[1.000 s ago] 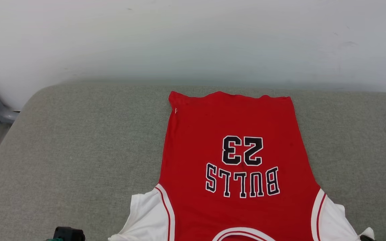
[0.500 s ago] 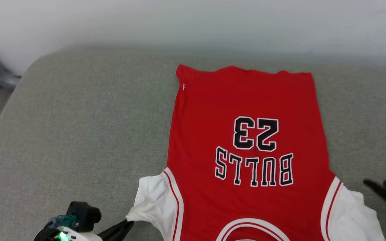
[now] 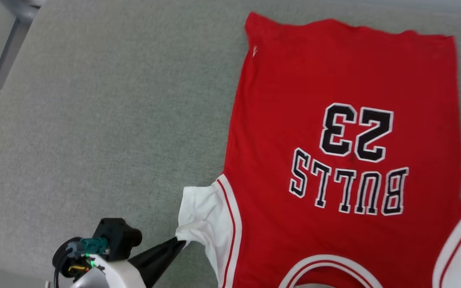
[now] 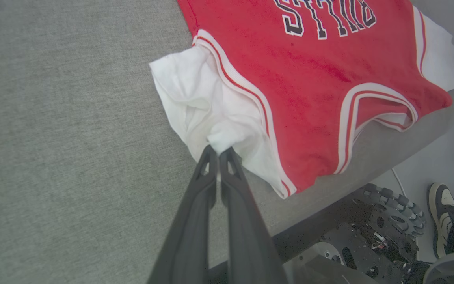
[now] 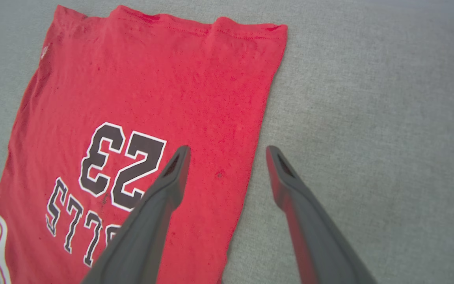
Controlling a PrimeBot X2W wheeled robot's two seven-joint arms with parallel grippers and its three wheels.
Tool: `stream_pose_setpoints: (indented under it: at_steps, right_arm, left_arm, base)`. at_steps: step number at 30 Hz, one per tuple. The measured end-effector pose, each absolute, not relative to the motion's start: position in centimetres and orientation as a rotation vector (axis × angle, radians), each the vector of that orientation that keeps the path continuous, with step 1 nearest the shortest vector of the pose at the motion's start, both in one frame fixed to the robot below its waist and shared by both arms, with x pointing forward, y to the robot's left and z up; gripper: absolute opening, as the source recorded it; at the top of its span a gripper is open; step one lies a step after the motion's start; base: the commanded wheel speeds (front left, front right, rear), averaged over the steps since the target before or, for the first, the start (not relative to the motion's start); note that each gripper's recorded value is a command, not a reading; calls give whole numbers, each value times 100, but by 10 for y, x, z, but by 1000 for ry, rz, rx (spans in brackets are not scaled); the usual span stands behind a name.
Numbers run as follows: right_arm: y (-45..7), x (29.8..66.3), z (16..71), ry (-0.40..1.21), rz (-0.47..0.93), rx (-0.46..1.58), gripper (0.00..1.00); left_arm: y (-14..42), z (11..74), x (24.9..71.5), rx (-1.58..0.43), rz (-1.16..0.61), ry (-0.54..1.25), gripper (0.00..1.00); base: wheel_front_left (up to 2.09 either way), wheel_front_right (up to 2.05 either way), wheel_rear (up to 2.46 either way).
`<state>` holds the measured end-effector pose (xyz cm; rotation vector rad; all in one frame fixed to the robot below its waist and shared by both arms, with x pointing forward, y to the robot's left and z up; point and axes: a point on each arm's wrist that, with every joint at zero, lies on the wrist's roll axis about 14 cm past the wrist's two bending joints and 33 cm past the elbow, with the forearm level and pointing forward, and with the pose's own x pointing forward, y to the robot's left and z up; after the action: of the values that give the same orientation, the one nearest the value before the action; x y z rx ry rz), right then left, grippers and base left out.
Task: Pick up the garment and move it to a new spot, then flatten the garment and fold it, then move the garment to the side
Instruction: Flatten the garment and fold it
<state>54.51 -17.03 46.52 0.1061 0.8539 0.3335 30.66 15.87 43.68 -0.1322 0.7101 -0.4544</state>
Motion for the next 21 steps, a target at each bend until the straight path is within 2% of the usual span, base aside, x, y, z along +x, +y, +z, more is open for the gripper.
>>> stream_pose_setpoints:
  at_steps: [10, 15, 21]
  right_arm:
    - [-151, 621, 420, 963, 264, 39, 100]
    - [-151, 638, 387, 1030, 215, 10, 100]
    - [-134, 648, 366, 1061, 228, 9, 100]
  left_arm:
    - [164, 417, 313, -166, -402, 770, 0]
    - [167, 406, 313, -197, -369, 795, 0]
    - [175, 396, 312, -192, -334, 817, 0]
  base:
    - [0, 0, 0]
    - [0, 0, 0]
    - [0, 0, 0]
